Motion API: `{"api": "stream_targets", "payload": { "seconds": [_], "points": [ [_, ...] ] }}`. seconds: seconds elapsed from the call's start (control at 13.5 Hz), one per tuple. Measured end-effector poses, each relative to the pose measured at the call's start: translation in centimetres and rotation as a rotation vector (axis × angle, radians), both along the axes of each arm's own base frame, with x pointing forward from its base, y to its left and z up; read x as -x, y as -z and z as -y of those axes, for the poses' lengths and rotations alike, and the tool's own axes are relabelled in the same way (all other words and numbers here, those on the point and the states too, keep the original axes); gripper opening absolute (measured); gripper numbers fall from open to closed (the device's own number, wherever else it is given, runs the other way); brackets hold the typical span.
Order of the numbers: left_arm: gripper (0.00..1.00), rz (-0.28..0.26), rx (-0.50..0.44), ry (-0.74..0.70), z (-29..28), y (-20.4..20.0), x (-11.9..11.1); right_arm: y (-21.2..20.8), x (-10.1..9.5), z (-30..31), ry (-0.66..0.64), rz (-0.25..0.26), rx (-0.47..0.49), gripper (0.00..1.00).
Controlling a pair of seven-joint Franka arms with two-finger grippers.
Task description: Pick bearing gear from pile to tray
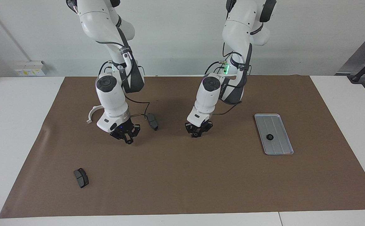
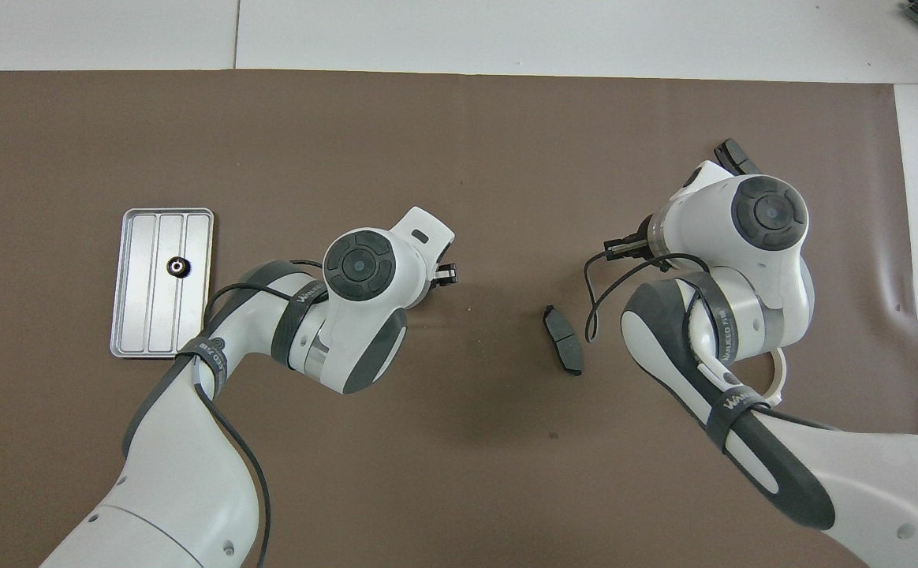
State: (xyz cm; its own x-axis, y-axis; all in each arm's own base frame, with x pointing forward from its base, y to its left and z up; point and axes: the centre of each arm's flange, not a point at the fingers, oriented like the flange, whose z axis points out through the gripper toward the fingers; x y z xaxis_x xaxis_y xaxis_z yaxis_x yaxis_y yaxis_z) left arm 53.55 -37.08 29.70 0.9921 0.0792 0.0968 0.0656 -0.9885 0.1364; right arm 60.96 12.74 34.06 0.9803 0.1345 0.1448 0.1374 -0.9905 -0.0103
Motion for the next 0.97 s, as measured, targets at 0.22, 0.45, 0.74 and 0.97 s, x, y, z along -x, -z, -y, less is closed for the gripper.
{"api": "stream_targets", "payload": {
  "seconds": [0.22,0.45,0.74,0.97],
  "points": [
    [0.35,0.000,0.000,0.000,0.0,0.0,0.0,-1.6,-0.1,-1.3,0.059,0.020,-0.021,0.24],
    [0.35,-0.015,-0.011,-0.008,-0.4,-0.4,-0.5,-4.6,-0.1,-3.1,0.128,0.012,-0.034,0.24],
    [0.35,-0.043,-0.044,-0.050,-2.9,-4.7,-4.3,-6.2,0.6,-6.3,0.184,0.009,-0.051,0.24],
    [0.35,-0.062,-0.071,-0.024,-7.9,-5.9,-7.0,-6.1,1.6,-9.9,0.223,0.013,-0.075,0.24]
  ]
}}
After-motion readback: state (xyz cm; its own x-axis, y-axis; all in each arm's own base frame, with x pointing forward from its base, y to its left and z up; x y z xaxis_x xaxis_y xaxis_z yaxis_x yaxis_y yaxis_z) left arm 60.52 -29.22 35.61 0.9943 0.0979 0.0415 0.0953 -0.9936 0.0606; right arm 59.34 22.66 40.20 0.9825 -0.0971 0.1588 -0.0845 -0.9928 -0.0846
